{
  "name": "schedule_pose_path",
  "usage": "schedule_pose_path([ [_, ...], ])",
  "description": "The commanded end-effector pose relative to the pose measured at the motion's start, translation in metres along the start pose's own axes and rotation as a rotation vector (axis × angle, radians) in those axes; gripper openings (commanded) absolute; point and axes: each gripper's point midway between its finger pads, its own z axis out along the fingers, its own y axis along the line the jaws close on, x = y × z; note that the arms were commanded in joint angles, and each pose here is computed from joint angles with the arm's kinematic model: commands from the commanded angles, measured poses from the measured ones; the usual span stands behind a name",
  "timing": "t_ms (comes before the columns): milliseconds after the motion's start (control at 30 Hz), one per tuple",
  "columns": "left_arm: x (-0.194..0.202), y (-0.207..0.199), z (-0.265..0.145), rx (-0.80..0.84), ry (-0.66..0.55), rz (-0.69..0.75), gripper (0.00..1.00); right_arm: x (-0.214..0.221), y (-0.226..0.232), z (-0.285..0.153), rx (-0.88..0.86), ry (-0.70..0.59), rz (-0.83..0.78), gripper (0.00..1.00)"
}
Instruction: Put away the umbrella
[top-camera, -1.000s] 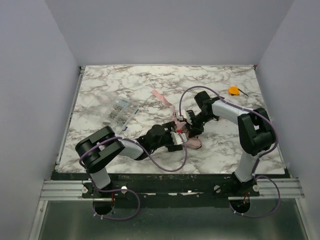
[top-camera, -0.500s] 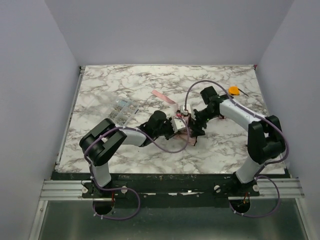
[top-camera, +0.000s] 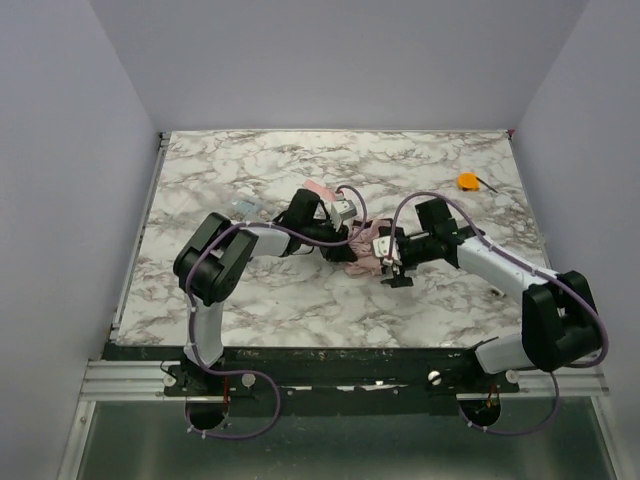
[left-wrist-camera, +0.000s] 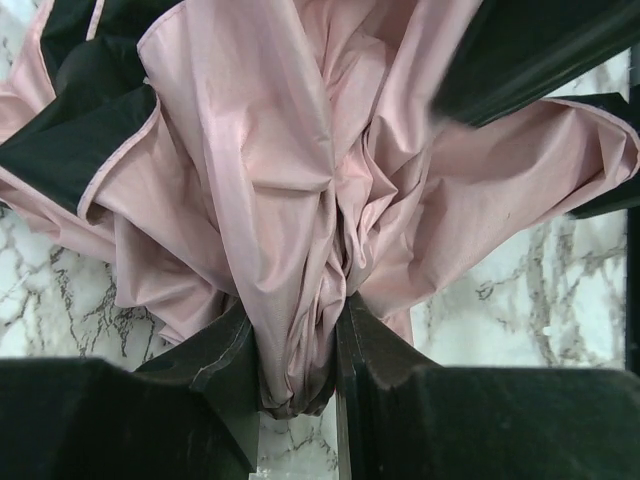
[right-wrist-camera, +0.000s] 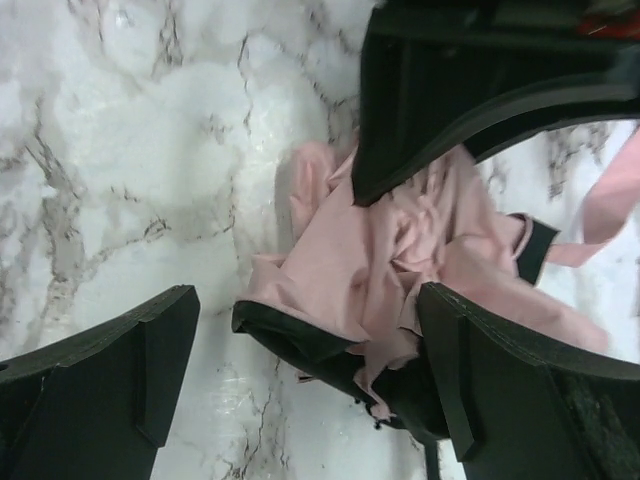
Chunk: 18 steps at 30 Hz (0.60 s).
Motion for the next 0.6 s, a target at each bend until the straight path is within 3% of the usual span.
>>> schedule_pose_path([
  [0,0.124,-0.033,-0.008,0.058,0.369,-0.506,0.05,0.029,-0.029,0.018,0.119,0.058,-0.149,1.00],
  [233,0.132,-0.038,-0.004,0.109,0.425,-0.606,0.05,0.077,-0.043,0.035,0.185,0.198,-0.182,1.00],
  [400,0.124,-0.040,-0.001,0.151,0.441,-0.642,0.08,0.114,-0.027,0.048,0.134,0.316,-0.185,0.97],
  [467,0.117,-0.039,-0.001,0.157,0.432,-0.639,0.13,0.125,-0.013,0.051,0.061,0.361,-0.141,0.86],
  [567,0.100,-0.034,-0.004,0.116,0.388,-0.599,0.33,0.130,0.009,0.050,-0.086,0.406,-0.016,0.52],
])
